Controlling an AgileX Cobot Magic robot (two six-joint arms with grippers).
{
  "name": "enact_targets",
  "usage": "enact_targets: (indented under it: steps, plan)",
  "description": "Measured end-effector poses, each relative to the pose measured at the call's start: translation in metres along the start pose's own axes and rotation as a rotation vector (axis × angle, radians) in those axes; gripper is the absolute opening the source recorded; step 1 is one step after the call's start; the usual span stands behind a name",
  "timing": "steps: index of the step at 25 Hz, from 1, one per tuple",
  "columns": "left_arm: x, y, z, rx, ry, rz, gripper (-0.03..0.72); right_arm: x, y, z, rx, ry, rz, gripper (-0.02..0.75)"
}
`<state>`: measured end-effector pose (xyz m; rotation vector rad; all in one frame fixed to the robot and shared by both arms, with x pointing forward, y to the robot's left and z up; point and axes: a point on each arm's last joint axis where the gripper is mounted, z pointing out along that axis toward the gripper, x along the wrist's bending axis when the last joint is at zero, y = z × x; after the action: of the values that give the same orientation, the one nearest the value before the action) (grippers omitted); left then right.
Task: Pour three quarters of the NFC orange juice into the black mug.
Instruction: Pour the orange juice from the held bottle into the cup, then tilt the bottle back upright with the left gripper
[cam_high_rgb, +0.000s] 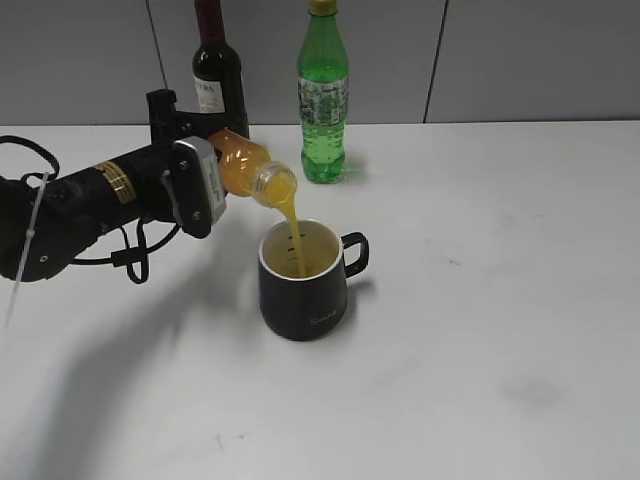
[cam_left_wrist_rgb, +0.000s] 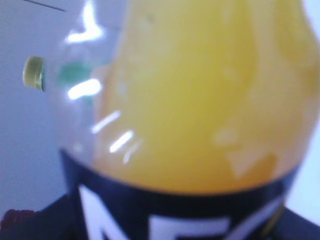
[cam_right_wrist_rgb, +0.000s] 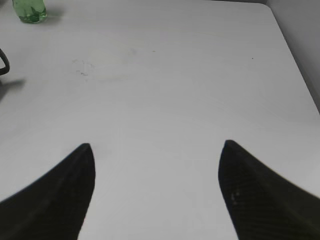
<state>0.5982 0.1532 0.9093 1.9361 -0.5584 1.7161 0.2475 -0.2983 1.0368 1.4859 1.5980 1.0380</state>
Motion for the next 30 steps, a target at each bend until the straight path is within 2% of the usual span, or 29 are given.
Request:
enact_targets:
  steps: [11,21,30]
  plan:
    - [0.0023,-0.0017,-0.0001,0.020,0.025,0.049,0.465,0.0000,0.0000,0.0000,0.000,0.000,0.000,0.585]
    - [0.0033,-0.0019,-0.0001,0.023,0.035,0.129,0.465,0.0000,0.0000,0.0000,0.000,0.000,0.000,0.585]
    - [0.0040,-0.0026,-0.0002,0.032,0.042,0.149,0.465,0.0000,0.0000,0.0000,0.000,0.000,0.000,0.585]
